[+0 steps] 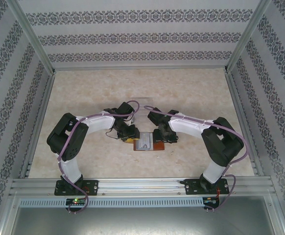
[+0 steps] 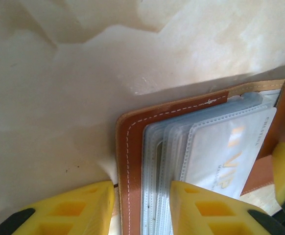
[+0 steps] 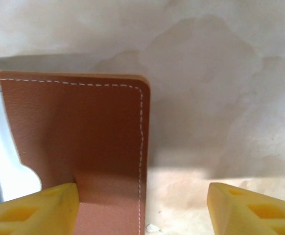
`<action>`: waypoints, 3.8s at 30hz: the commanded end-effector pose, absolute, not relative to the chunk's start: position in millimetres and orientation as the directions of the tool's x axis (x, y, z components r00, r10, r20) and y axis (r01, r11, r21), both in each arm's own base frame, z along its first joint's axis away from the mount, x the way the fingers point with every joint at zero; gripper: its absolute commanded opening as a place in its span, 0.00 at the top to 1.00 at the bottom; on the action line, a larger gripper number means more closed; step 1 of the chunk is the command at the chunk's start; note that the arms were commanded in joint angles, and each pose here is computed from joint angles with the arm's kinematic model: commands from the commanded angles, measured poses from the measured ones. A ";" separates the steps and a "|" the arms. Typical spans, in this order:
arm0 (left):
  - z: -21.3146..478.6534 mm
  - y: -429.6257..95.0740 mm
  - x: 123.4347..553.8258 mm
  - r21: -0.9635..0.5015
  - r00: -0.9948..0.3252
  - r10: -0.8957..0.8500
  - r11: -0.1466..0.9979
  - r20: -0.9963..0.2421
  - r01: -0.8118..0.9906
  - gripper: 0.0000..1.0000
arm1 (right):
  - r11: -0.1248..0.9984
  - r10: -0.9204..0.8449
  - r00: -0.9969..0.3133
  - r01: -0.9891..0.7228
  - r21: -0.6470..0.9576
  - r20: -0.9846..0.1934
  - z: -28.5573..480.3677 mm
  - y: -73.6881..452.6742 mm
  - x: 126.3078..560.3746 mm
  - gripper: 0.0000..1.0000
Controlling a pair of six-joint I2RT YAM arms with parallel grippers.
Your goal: Take the credit cards out of the card holder
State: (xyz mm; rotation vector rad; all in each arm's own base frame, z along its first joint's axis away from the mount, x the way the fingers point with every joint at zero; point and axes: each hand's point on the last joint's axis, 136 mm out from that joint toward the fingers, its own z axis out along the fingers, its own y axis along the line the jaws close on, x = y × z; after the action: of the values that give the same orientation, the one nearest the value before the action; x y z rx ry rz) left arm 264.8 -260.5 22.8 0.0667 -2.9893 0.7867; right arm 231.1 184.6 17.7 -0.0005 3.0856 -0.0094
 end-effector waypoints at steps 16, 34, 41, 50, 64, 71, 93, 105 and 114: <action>0.9 -247.8 252.0 -0.413 -0.996 -0.003 0.910 0.094 -0.042 0.65 | 0.994 -0.040 -0.998 -0.035 -0.100 -0.049 23.4 178.9 227.5 0.29; 7.7 -243.7 254.9 -0.420 -0.997 -0.008 0.907 0.073 -0.038 0.66 | 0.999 -0.038 -0.992 -0.039 0.002 -0.122 73.0 199.6 240.2 0.47; 9.5 -243.8 255.3 -0.427 -0.998 -0.006 0.904 0.067 -0.034 0.66 | 0.996 -0.046 -0.988 -0.057 0.070 -0.150 95.1 215.0 244.6 0.54; 24.3 -248.6 261.0 -0.453 -0.999 -0.011 0.891 0.037 -0.026 0.65 | 0.970 -0.005 -0.996 -0.027 0.243 -0.091 81.9 243.9 241.8 0.64; 59.4 -262.1 263.2 -0.461 -1.000 0.015 0.887 -0.019 0.022 0.57 | 0.944 0.064 -0.998 0.053 0.327 -0.023 45.9 237.8 236.3 0.69; 43.3 -268.1 259.1 -0.448 -0.999 0.032 0.894 0.005 0.026 0.58 | 0.925 0.095 -0.995 0.084 0.371 -0.011 37.5 236.3 235.1 0.70; 11.2 -255.5 248.5 -0.374 -0.997 0.050 0.927 0.062 0.024 0.63 | 0.859 0.090 -0.996 0.077 0.506 -0.002 40.8 258.8 243.0 0.67; 9.5 -253.2 247.1 -0.361 -0.996 0.052 0.932 0.072 0.023 0.65 | 0.871 0.089 -0.996 0.088 0.483 0.021 27.1 258.2 243.8 0.69; 9.9 -252.9 247.1 -0.358 -0.996 0.055 0.933 0.073 0.025 0.65 | 0.883 0.088 -0.996 0.094 0.460 0.034 17.2 254.7 243.1 0.71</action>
State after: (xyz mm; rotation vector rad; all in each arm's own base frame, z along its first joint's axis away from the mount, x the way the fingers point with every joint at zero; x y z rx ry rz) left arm 260.6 -262.5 23.7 -0.0459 -3.0428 0.6658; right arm 241.7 258.2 23.6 0.1322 3.0469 0.7717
